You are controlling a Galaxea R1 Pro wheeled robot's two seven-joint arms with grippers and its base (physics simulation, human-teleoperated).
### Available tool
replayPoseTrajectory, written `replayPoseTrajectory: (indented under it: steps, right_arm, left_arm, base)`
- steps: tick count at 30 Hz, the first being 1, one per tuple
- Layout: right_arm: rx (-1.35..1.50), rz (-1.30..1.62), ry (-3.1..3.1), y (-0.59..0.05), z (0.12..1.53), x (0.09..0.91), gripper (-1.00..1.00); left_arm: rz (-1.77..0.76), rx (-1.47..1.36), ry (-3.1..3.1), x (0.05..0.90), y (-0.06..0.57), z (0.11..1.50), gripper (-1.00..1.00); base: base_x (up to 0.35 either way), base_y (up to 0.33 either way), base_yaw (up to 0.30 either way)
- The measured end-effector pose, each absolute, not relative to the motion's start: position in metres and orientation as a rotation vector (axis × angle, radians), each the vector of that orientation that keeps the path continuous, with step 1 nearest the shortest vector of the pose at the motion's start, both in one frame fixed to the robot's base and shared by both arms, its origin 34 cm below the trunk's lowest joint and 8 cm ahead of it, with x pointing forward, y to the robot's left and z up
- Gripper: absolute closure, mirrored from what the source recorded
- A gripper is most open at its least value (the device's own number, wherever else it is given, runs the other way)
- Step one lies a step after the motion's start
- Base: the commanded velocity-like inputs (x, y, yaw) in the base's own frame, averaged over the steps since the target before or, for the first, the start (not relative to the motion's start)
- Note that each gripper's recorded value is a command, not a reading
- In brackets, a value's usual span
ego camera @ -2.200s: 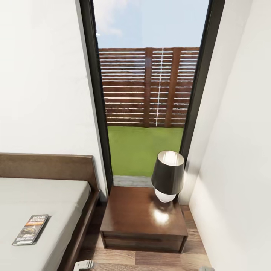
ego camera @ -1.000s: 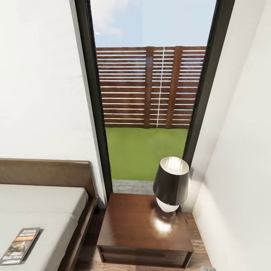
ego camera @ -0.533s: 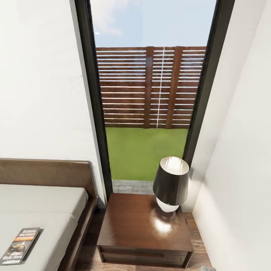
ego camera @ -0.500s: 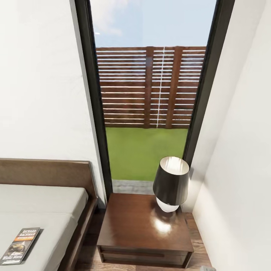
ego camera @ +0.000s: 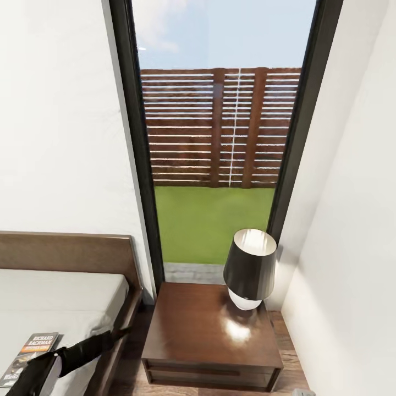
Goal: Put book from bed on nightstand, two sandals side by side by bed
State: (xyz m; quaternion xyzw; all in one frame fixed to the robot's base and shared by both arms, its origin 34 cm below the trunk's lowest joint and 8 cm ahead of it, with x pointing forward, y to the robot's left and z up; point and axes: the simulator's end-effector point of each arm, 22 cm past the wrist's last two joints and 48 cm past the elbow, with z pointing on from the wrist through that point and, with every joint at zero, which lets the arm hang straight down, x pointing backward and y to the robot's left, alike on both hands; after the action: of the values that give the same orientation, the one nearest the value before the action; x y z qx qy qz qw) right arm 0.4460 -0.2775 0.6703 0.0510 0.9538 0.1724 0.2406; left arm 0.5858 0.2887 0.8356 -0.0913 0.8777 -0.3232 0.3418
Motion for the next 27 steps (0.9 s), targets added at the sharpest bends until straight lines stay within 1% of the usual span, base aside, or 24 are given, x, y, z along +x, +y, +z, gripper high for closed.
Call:
replayPoseTrajectory:
  steps: [2, 5, 7, 10, 11, 14, 18, 23, 27]
  right_arm:
    - [0.140, 0.471, 2.609, -0.278, 0.670, 0.446, -1.00]
    - [0.139, 0.470, 2.609, -0.278, 0.670, 0.447, -1.00]
    - [0.140, 0.470, 2.610, -0.278, 0.670, 0.446, -1.00]
    - [0.140, 0.470, 2.610, -0.278, 0.670, 0.446, -1.00]
    - [0.140, 0.470, 2.610, -0.278, 0.670, 0.446, -1.00]
    - [0.139, 0.471, 2.609, -0.277, 0.670, 0.446, -1.00]
    - [0.135, 0.479, 2.609, -0.276, 0.671, 0.446, -1.00]
    - [0.127, 0.495, 2.609, -0.273, 0.671, 0.445, -1.00]
    - [0.102, 0.569, 2.597, -0.261, 0.676, 0.446, -1.00]
  left_arm:
    - [-0.809, -0.241, 2.242, 0.608, 0.314, 0.884, -1.00]
    - [-0.689, -0.301, 2.199, 0.621, 0.391, 0.942, -1.00]
    - [-0.655, -0.331, 2.193, 0.622, 0.418, 0.959, -1.00]
    - [-0.538, -0.424, 2.145, 0.637, 0.492, 1.019, -1.00]
    - [-0.512, -0.442, 2.139, 0.639, 0.503, 1.025, -1.00]
    - [-0.283, -0.620, 2.118, 0.631, 0.574, 1.038, -1.00]
    - [-0.155, -0.730, 2.114, 0.618, 0.609, 1.036, -1.00]
    - [-0.127, -0.761, 2.113, 0.614, 0.616, 1.033, -1.00]
    - [-0.128, -0.771, 2.122, 0.614, 0.614, 1.028, -1.00]
  base:
    - [0.000, 0.000, 0.000]
    - [0.000, 0.000, 0.000]
    - [0.000, 0.000, 0.000]
    - [0.000, 0.000, 0.000]
    - [0.000, 0.000, 0.000]
    - [0.000, 0.000, 0.000]
    - [0.000, 0.000, 0.000]
    - [0.000, 0.000, 0.000]
    - [0.000, 0.000, 0.000]
